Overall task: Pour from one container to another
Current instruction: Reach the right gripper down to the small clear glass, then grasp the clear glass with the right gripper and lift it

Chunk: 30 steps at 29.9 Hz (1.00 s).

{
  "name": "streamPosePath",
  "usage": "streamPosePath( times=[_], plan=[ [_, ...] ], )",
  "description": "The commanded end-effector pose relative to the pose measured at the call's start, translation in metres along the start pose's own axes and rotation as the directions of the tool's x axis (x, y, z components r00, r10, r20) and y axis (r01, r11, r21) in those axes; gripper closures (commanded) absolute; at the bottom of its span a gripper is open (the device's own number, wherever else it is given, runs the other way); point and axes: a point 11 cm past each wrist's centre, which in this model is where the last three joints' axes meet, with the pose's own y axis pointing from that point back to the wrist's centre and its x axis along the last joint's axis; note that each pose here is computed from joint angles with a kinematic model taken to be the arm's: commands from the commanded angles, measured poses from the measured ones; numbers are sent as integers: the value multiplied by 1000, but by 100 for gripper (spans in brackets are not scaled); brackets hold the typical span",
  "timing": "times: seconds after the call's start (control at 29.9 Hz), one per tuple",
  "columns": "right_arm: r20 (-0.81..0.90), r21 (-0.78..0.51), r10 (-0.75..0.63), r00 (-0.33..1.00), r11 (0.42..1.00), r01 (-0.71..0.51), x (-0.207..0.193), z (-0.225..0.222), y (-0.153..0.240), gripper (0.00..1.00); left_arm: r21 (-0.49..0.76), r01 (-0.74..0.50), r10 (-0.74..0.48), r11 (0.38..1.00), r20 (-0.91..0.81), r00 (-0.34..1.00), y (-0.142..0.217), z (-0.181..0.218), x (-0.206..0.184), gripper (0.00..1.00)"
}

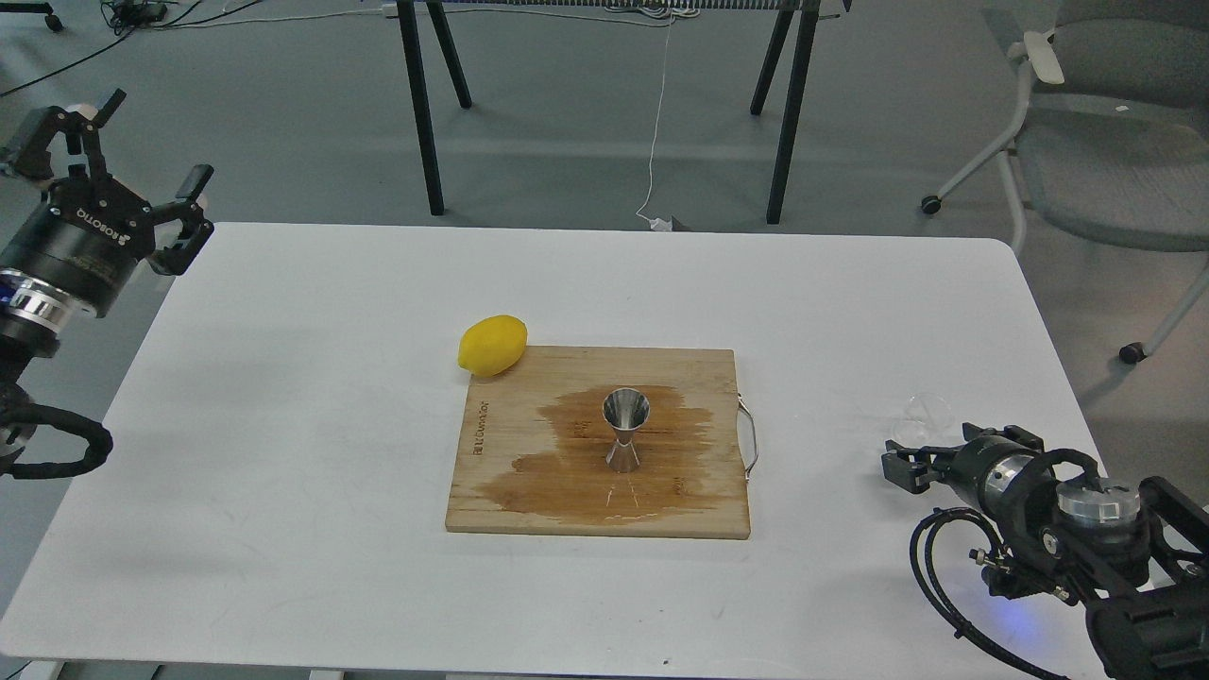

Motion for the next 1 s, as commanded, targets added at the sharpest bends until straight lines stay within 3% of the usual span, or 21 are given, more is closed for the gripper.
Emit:
streamPosePath(
  times=[0.0,0.4,0.6,0.77,0.97],
  plan=[
    [0,11,-6,1000,1000,6,-7,-3,-3,1,0,1,-1,1000,-2,1000,0,-1,0,7],
    [10,-5,-9,1000,1000,9,-9,11,-8,6,2,-6,6,1000,1,1000,1,-1,2,7],
    [-2,-1,-12,1000,1000,12,-9,14,-9,18,8,-29,29,1000,10,1000,5,-2,9,7],
    [1,-5,-11,1000,1000,11,-9,16,-10,19,10,-31,31,999,9,999,6,-3,10,7],
    [5,-2,-16,1000,1000,16,-10,15,-9,29,10,-28,28,1000,-1,1000,4,-7,8,7]
  ],
)
